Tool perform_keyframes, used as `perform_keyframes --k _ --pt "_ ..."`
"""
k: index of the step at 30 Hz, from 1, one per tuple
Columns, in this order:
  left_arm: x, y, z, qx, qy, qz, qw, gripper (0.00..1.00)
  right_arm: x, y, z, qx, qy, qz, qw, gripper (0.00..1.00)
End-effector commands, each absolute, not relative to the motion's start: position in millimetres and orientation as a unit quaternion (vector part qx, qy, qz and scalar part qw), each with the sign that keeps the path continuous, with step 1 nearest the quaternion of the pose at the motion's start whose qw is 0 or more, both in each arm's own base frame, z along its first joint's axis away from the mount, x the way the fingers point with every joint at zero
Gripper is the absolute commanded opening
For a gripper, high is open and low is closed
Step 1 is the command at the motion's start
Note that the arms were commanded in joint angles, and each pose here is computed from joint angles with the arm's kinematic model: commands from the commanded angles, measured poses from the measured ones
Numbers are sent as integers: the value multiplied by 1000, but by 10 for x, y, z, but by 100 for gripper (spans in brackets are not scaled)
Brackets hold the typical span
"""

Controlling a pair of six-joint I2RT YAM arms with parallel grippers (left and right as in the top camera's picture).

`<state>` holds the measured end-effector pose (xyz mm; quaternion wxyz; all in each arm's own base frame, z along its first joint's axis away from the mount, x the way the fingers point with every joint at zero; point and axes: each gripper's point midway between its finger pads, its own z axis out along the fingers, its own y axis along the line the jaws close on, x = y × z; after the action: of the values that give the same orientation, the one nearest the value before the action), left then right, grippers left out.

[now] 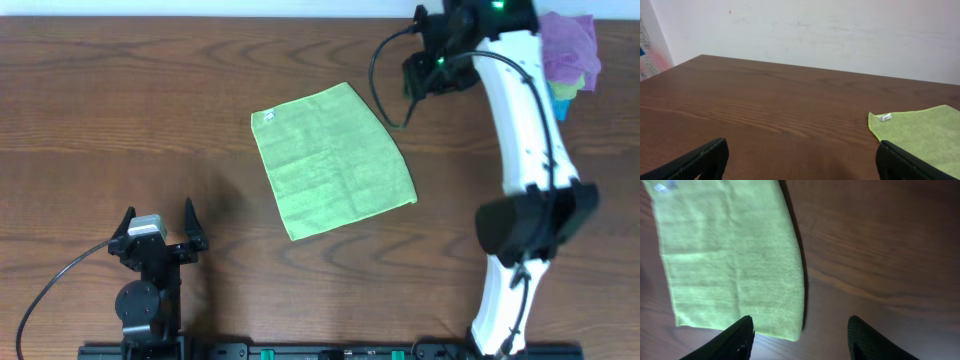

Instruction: Fold the cloth

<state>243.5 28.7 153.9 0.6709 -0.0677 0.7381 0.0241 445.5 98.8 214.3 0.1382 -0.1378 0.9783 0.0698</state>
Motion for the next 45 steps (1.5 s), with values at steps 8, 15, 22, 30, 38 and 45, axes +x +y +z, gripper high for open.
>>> perform_keyframes --k 8,15,22,30,38,45 --pt "2415 314 1353 -69 759 36 647 95 3904 842 2657 -154 968 57 192 64" --pt "2415 314 1353 -69 759 36 647 95 3483 946 2340 -167 968 90 167 60" --pt "2415 314 1353 -69 759 36 647 95 3066 1494 1668 -214 955 173 113 57" --pt "2415 314 1353 -69 759 36 647 95 2686 2154 1101 -274 933 215 91 38" --pt "2415 314 1353 -69 759 36 647 95 2496 2592 901 -314 915 237 94 1" --pt "2415 314 1353 -69 759 36 647 96 2510 2878 586 -317 910 256 76 1"
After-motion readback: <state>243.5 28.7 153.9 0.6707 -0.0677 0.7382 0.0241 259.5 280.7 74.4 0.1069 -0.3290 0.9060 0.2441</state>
